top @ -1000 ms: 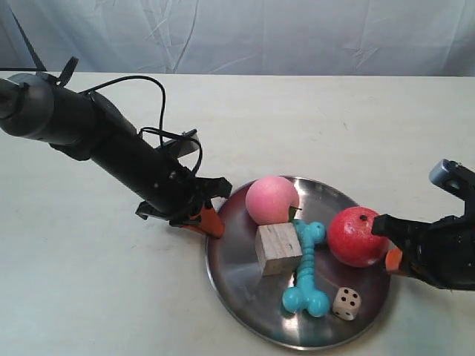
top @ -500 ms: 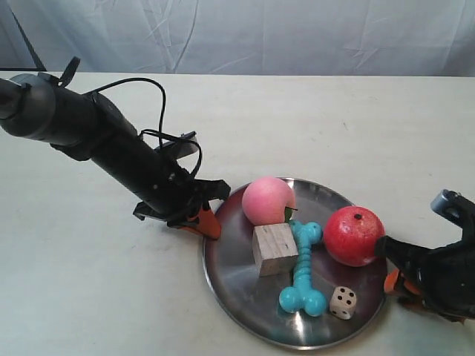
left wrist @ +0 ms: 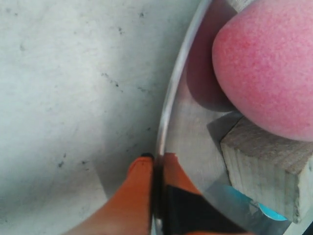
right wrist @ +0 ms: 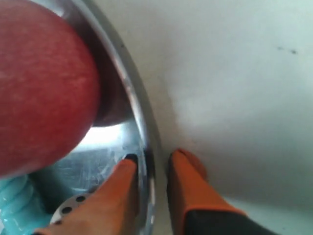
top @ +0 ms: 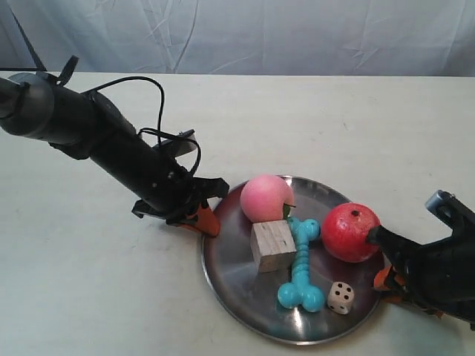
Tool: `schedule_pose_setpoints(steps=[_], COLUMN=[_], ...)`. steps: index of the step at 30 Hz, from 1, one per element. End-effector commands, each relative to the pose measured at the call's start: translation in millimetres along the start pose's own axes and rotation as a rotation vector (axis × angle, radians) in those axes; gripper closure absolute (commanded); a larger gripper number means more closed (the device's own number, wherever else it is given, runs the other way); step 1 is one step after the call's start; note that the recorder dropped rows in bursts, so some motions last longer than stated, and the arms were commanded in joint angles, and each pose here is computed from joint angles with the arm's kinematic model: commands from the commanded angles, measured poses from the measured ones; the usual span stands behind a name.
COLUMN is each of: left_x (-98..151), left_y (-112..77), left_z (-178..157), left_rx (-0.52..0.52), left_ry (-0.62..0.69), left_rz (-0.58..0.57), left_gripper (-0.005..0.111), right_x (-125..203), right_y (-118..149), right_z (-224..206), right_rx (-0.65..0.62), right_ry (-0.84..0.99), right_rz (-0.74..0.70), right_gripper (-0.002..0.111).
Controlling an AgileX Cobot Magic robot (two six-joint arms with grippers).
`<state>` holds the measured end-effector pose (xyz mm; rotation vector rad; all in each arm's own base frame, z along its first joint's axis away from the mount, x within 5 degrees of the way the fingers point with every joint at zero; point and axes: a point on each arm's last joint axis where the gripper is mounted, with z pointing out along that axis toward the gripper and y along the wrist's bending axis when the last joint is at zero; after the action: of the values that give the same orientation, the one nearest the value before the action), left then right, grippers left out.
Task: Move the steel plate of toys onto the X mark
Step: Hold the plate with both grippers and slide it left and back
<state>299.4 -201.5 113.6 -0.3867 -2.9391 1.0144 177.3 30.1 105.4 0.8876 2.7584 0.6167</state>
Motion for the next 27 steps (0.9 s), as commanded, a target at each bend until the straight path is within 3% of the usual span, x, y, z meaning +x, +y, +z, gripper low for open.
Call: schedule_pose_setpoints(steps=[1,9,18,22,27], left_x=[0.4,1.1,2.1,2.1,3.7], left_y=[-1.3,-1.7,-3.1,-6.2,-7.1], left_z=[0.4,0.4,0.4,0.6,0.5], left_rx=[-0.013,-0.009,0.007,0.036,0.046], left_ry=[0.003,0.010,0.021,0.020,0.038], left_rz=[0.028,0.028,0.018,0.002,0.003], left_gripper=[0.107,0.107,0.107,0.107,0.107], right_x=[5.6,0.6,-1.1,-3.3,-7.1], right_y=[-2.1,-4.8,0.1,9.6,22.2], right_z=[4.5,4.6,4.5,4.0,0.2], right_rx=[-0.009,0.021,-0.028,-0.103,-0.193], right_ry=[0.045,-0.010,-0.025,-0.022,-0.031], right_rz=[0.005,0.021,-0.064,-0.198,-0.216], right_gripper=[0.102,0.106,0.109,0.109,0.109])
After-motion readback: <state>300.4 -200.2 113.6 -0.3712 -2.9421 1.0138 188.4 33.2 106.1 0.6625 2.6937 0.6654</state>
